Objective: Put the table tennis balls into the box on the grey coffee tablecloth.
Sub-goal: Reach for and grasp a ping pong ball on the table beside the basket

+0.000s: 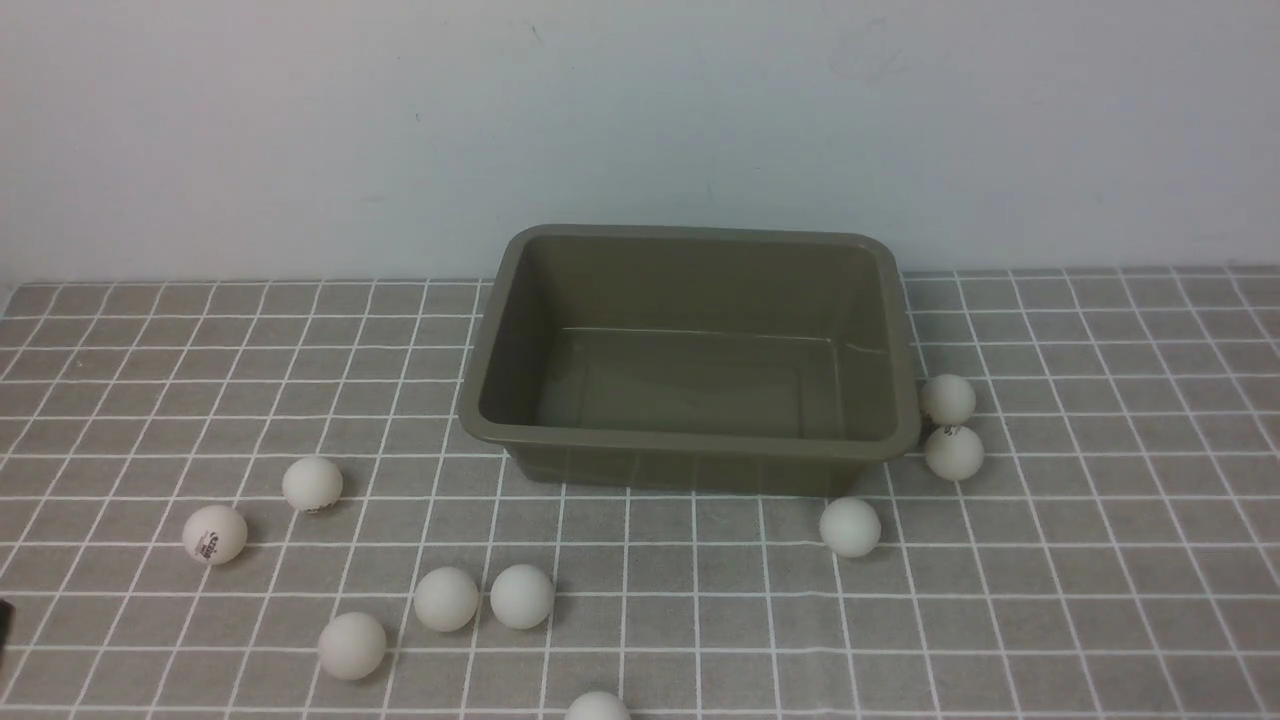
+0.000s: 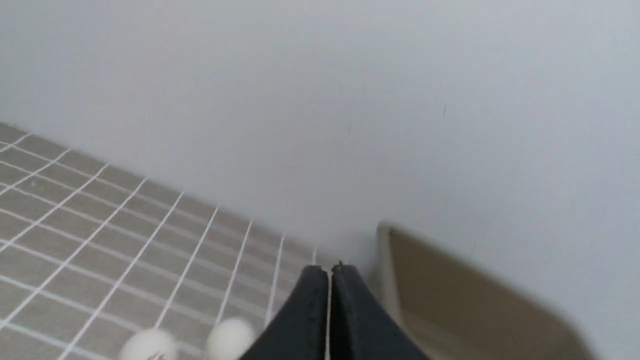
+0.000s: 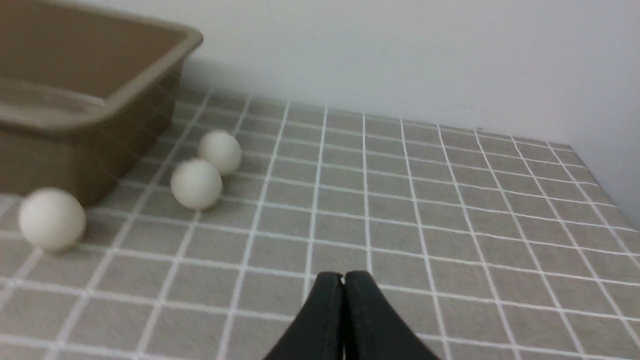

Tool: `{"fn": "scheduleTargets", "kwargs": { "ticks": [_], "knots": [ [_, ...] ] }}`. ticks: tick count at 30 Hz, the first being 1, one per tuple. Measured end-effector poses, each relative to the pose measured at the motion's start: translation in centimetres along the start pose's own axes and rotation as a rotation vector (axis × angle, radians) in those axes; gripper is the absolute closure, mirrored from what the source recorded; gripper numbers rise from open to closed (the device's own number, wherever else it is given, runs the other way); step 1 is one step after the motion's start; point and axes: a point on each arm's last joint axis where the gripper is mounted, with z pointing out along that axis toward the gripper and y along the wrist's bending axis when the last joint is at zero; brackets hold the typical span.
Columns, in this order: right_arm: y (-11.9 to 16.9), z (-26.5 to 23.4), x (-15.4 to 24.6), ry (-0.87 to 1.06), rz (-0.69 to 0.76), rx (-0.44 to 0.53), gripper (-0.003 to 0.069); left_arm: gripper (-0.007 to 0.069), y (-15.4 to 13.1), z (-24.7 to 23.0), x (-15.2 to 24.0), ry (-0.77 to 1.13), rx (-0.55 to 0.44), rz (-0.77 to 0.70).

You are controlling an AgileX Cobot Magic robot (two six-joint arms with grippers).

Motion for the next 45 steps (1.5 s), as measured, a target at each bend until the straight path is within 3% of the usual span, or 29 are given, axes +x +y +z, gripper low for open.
{"fn": "scheduleTargets", "kwargs": {
  "ticks": [4,5,6,7,10,13,14,15,19,22,25,32,40,45],
  "knots": [
    [0.1,-0.1,-1.6,-0.170,0.359,-0.041,0.0668,0.0630,-0.5,-0.1,-1.8,-0.123,0.006,-0.155],
    [-0.1,-0.2,-2.1,-0.230,0.506,-0.053,0.0668,0.0630,-1.4,-0.2,-2.8,-0.134,0.038,-0.141],
    [-0.1,-0.3,-2.2,-0.233,0.505,-0.063,0.0668,0.0630,-1.8,-0.3,-3.2,-0.134,0.050,-0.139],
    [-0.3,-0.4,-2.5,-0.279,0.624,-0.059,0.0668,0.0630,-3.4,-0.4,-4.6,-0.113,0.094,-0.075],
    [-0.4,-0.4,-2.8,-0.313,0.691,-0.060,0.0668,0.0630,-5.6,0.1,-6.0,-0.001,0.122,0.018],
    [-0.7,-0.5,-3.0,-0.348,0.795,-0.060,0.0668,0.0630,-7.7,3.5,-6.2,0.382,0.073,0.166],
    [-0.6,-0.5,-3.0,-0.339,0.809,-0.065,0.0668,0.0630,-7.8,5.1,-5.6,0.506,0.002,0.215],
    [-0.6,-0.5,-3.1,-0.334,0.809,-0.067,0.0668,0.0630,-7.8,5.1,-5.6,0.536,0.040,0.219],
    [0.8,-1.9,-7.0,-0.216,0.682,-0.161,0.0668,0.0630,-5.7,10.3,-1.4,1.093,-0.085,0.312],
    [1.5,-2.2,-9.4,-0.111,0.566,-0.180,0.0668,0.0630,-4.3,11.9,0.7,1.260,-0.129,0.315],
    [2.3,-1.1,-13.5,0.143,0.382,-0.192,0.0668,0.0630,-2.8,13.5,3.3,1.416,-0.153,0.330],
    [3.0,3.8,-16.6,0.585,0.159,-0.235,0.0668,0.0630,-4.1,14.9,4.5,1.442,-0.080,0.407],
    [3.0,6.0,-15.9,0.692,0.146,-0.239,0.0668,0.0610,-4.8,16.2,3.9,1.360,-0.037,0.471],
    [2.9,6.1,-16.0,0.674,0.145,-0.236,0.0668,0.0473,-4.2,16.9,4.9,1.387,-0.042,0.489]
  ]
}}
